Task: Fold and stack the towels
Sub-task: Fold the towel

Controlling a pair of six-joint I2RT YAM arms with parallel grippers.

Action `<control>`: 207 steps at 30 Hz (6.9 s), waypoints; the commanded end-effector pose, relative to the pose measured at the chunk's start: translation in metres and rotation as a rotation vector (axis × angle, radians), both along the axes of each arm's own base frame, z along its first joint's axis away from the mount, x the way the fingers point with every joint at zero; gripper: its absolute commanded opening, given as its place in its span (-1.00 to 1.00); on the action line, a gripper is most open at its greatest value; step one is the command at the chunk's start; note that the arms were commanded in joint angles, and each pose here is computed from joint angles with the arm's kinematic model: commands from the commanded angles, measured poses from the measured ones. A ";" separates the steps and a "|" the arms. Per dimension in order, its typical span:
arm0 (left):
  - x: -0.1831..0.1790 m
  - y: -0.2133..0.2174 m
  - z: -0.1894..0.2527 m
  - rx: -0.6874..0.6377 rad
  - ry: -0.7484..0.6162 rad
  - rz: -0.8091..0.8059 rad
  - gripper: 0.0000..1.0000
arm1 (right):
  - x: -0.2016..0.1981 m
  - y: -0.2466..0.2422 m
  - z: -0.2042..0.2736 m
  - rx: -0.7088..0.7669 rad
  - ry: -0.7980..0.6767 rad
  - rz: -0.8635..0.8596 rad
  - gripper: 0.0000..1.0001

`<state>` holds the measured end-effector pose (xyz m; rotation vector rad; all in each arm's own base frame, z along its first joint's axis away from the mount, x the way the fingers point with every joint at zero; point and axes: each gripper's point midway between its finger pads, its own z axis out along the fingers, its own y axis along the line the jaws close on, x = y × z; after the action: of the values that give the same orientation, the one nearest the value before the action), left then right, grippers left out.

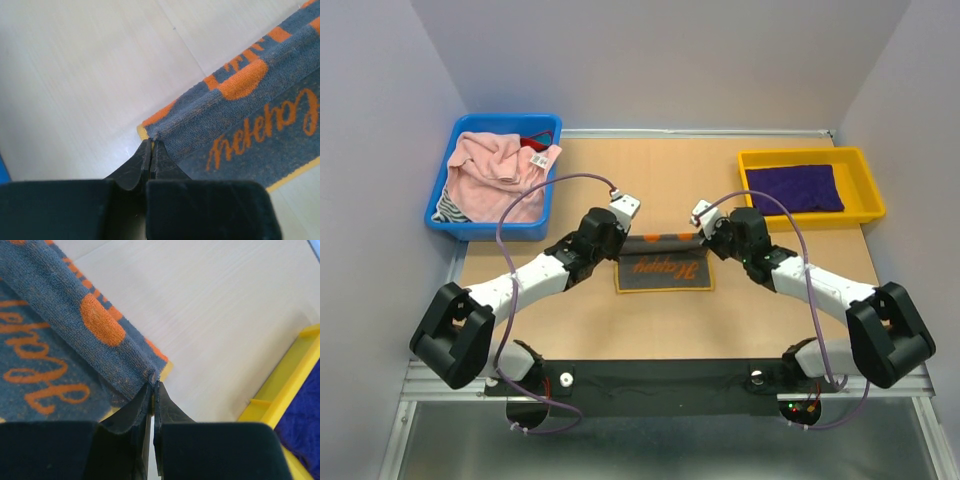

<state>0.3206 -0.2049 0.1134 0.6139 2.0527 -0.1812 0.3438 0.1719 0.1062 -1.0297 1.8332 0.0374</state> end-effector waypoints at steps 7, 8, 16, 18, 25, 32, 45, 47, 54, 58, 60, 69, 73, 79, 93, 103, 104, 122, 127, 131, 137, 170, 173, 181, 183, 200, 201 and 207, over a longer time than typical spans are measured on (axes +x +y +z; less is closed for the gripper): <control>-0.020 0.004 -0.002 -0.091 0.125 0.069 -1.00 | -0.024 0.004 -0.007 0.037 0.088 0.050 -0.99; -0.021 0.003 -0.003 -0.096 0.139 0.078 -1.00 | -0.023 0.006 -0.004 0.043 0.094 0.056 -0.99; -0.029 0.008 -0.031 -0.064 0.287 0.178 -1.00 | -0.033 0.011 -0.018 0.042 0.181 0.087 -0.99; -0.031 0.010 -0.036 -0.059 0.308 0.195 -1.00 | -0.034 0.009 -0.023 0.032 0.194 0.079 -0.99; -0.033 0.009 -0.045 -0.066 0.350 0.223 -1.00 | -0.026 0.000 -0.032 -0.019 0.200 0.026 -0.99; -0.032 0.006 -0.036 -0.091 0.342 0.231 -1.00 | -0.011 0.003 -0.009 -0.013 0.133 0.018 -0.99; -0.051 0.013 -0.061 -0.071 0.445 0.268 -1.00 | -0.032 0.006 -0.028 0.024 0.214 0.046 -0.98; -0.055 0.015 -0.065 -0.071 0.460 0.274 -0.91 | -0.038 0.008 -0.031 0.042 0.235 0.054 -0.93; -0.072 0.005 -0.059 -0.142 0.504 0.232 -0.02 | -0.056 0.013 -0.021 0.112 0.280 0.070 -0.50; -0.088 -0.005 -0.026 -0.272 0.487 0.169 0.30 | -0.069 0.023 0.016 0.197 0.266 0.120 -0.37; -0.093 -0.007 -0.013 -0.326 0.474 0.159 0.36 | -0.078 0.028 0.037 0.257 0.256 0.156 -0.13; -0.077 -0.017 0.049 -0.579 0.349 0.215 0.12 | -0.077 0.056 0.080 0.544 0.407 0.044 -0.11; -0.052 -0.032 0.041 -0.547 0.361 0.243 0.04 | -0.050 0.062 0.066 0.638 0.442 -0.106 -0.21; -0.020 -0.045 0.021 -0.483 0.363 0.296 -0.03 | -0.021 0.053 0.041 0.638 0.443 -0.294 -0.23; -0.092 -0.032 -0.077 -0.384 0.599 0.343 -0.31 | -0.079 0.036 -0.042 0.592 0.666 -0.394 -0.34; -0.107 -0.014 -0.093 -0.400 0.593 0.404 -0.32 | -0.124 0.011 -0.073 0.611 0.729 -0.483 -0.37; -0.107 -0.012 -0.091 -0.407 0.584 0.409 -0.33 | -0.123 0.010 -0.073 0.624 0.706 -0.482 -0.37; -0.067 -0.064 0.024 -0.661 0.360 0.249 -0.17 | -0.080 0.094 0.052 1.087 0.599 -0.073 -0.06; -0.066 -0.078 -0.019 -0.608 0.436 0.239 -0.22 | -0.071 0.093 0.019 1.060 0.594 -0.114 -0.05; -0.079 -0.068 -0.062 -0.556 0.505 0.290 -0.28 | -0.088 0.083 -0.022 1.038 0.649 -0.172 -0.05; -0.103 -0.046 -0.087 -0.559 0.568 0.368 -0.34 | -0.124 0.053 -0.057 1.051 0.697 -0.296 -0.05; -0.025 -0.007 -0.093 -0.939 0.379 0.723 -0.35 | -0.002 0.096 -0.039 1.352 0.502 -0.447 0.30; -0.043 0.009 -0.124 -0.951 0.459 0.785 -0.37 | -0.009 0.068 -0.064 1.344 0.475 -0.587 0.33; -0.048 0.020 -0.127 -0.972 0.461 0.800 -0.38 | -0.010 -0.001 -0.070 1.359 0.327 -0.767 0.40; -0.045 0.019 -0.124 -0.965 0.449 0.795 -0.39 | -0.007 -0.008 -0.059 1.370 0.285 -0.761 0.40; 0.007 -0.007 -0.007 -0.685 0.190 0.571 0.29 | -0.007 -0.004 0.004 0.964 0.212 -0.579 0.43; 0.002 -0.006 -0.007 -0.623 0.195 0.572 0.33 | -0.006 -0.012 0.005 0.916 0.193 -0.607 0.48; -0.016 -0.054 0.026 -0.422 0.141 0.403 0.59 | -0.020 -0.055 0.015 0.692 0.164 -0.754 0.99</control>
<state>0.3273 -0.2516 0.1432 -0.3206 2.0559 -0.6184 0.3423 0.1599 0.1487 0.2083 1.8418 0.5885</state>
